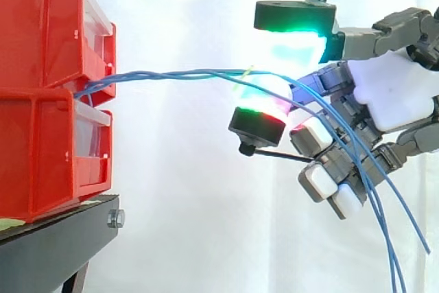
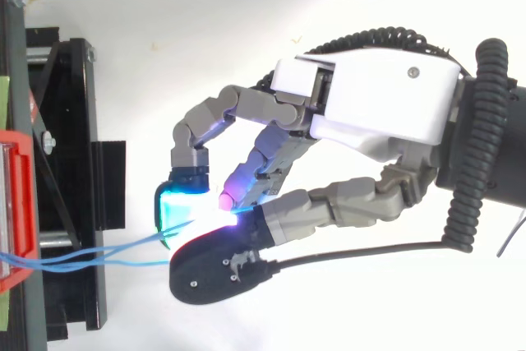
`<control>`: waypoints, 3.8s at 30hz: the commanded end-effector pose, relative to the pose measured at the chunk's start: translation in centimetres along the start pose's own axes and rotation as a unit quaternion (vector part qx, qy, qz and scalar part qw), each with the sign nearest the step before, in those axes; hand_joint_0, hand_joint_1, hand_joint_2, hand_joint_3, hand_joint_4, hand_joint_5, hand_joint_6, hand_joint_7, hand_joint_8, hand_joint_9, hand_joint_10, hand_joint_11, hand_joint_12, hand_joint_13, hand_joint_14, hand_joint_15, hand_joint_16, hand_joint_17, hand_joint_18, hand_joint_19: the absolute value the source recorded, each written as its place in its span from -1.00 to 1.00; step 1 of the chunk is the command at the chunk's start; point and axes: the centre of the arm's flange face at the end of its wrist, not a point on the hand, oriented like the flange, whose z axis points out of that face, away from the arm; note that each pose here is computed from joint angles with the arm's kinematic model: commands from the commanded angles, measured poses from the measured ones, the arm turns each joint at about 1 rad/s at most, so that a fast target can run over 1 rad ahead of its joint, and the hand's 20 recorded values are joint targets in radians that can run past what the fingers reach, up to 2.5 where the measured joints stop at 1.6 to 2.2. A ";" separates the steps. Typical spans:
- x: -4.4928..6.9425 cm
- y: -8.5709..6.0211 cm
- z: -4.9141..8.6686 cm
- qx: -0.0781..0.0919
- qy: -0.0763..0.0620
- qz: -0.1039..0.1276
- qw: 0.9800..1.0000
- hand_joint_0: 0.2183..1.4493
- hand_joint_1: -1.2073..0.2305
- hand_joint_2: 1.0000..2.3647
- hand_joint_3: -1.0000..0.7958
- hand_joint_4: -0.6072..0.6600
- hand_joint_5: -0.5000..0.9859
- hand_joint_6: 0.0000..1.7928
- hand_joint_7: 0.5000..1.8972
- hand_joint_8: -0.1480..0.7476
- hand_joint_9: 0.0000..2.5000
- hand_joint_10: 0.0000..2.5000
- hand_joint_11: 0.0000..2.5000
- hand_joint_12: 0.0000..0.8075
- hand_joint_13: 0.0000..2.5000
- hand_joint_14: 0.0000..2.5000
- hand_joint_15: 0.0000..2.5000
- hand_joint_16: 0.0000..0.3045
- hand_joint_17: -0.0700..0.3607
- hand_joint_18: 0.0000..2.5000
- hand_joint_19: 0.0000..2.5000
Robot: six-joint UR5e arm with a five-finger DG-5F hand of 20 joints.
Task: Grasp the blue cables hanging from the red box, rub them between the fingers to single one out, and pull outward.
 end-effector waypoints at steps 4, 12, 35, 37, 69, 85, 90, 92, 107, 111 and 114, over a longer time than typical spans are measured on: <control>0.0 0.2 0.0 -0.002 0.000 0.001 1.000 -0.34 -0.45 -0.98 -0.21 -0.06 -0.52 -0.01 -0.22 -0.17 -0.15 -0.98 -0.41 -0.19 -0.25 -0.98 -0.48 -0.71 -0.22 -0.37 -0.52; 0.0 0.5 0.0 -0.004 0.000 0.002 1.000 -0.13 -0.60 -1.00 -0.44 -0.25 -0.54 0.01 -0.35 -0.25 -0.19 -0.98 -0.43 -0.21 -0.27 -0.98 -0.51 -0.73 -0.24 -0.36 -0.59; 0.1 0.6 -0.1 -0.003 0.001 0.000 1.000 -0.48 -0.23 -1.00 -0.44 0.00 -0.50 -0.03 -0.31 -0.16 -0.10 -0.98 -0.43 -0.17 -0.23 -0.98 -0.48 -0.71 -0.21 -0.35 -0.52; -0.1 0.6 -0.2 0.000 0.001 -0.002 1.000 -0.44 -0.13 -1.00 -0.44 -0.01 -0.49 -0.04 -0.28 -0.17 -0.10 -0.98 -0.43 -0.18 -0.23 -0.98 -0.48 -0.71 -0.22 -0.35 -0.50; 0.4 -0.2 -0.9 0.037 0.032 -0.018 0.999 -0.17 -0.58 -0.99 -0.39 -0.21 -0.53 0.01 -0.22 -0.23 -0.17 -0.98 -0.43 -0.20 -0.27 -0.98 -0.51 -0.73 -0.24 -0.36 -0.56; 0.7 -0.2 -1.0 0.037 0.035 -0.016 0.999 -0.16 -0.64 -1.00 -0.44 -0.35 -0.53 0.02 -0.27 -0.28 -0.17 -0.98 -0.42 -0.23 -0.27 -0.98 -0.51 -0.74 -0.26 -0.35 -0.57; 0.5 -0.2 -0.9 0.038 0.036 -0.013 0.999 -0.28 -0.69 -1.00 -0.44 -0.16 -0.51 0.00 -0.26 -0.26 -0.14 -0.98 -0.42 -0.24 -0.27 -0.98 -0.51 -0.74 -0.26 -0.35 -0.56; 0.7 -0.1 -1.0 0.037 0.041 -0.012 0.998 -0.35 -0.68 -1.00 -0.44 -0.14 -0.50 -0.01 -0.22 -0.26 -0.14 -0.98 -0.43 -0.23 -0.26 -0.98 -0.50 -0.74 -0.26 -0.36 -0.55; 0.7 -0.1 -1.1 0.037 0.043 -0.011 0.998 -0.54 0.05 -1.00 -0.44 -0.07 -0.46 -0.06 -0.21 -0.15 -0.05 -0.98 -0.45 -0.14 -0.21 -0.98 -0.49 -0.69 -0.18 -0.33 -0.50; 0.7 0.0 -1.1 0.036 0.043 -0.011 0.998 -0.46 -0.04 -1.00 -0.44 -0.06 -0.46 -0.07 -0.12 -0.17 -0.06 -0.98 -0.44 -0.16 -0.22 -0.98 -0.48 -0.70 -0.20 -0.35 -0.48; 0.7 0.0 -1.1 0.036 0.043 -0.011 0.998 -0.47 -0.08 -1.00 -0.44 -0.05 -0.47 -0.06 -0.15 -0.16 -0.06 -0.98 -0.44 -0.16 -0.22 -0.98 -0.48 -0.70 -0.20 -0.34 -0.48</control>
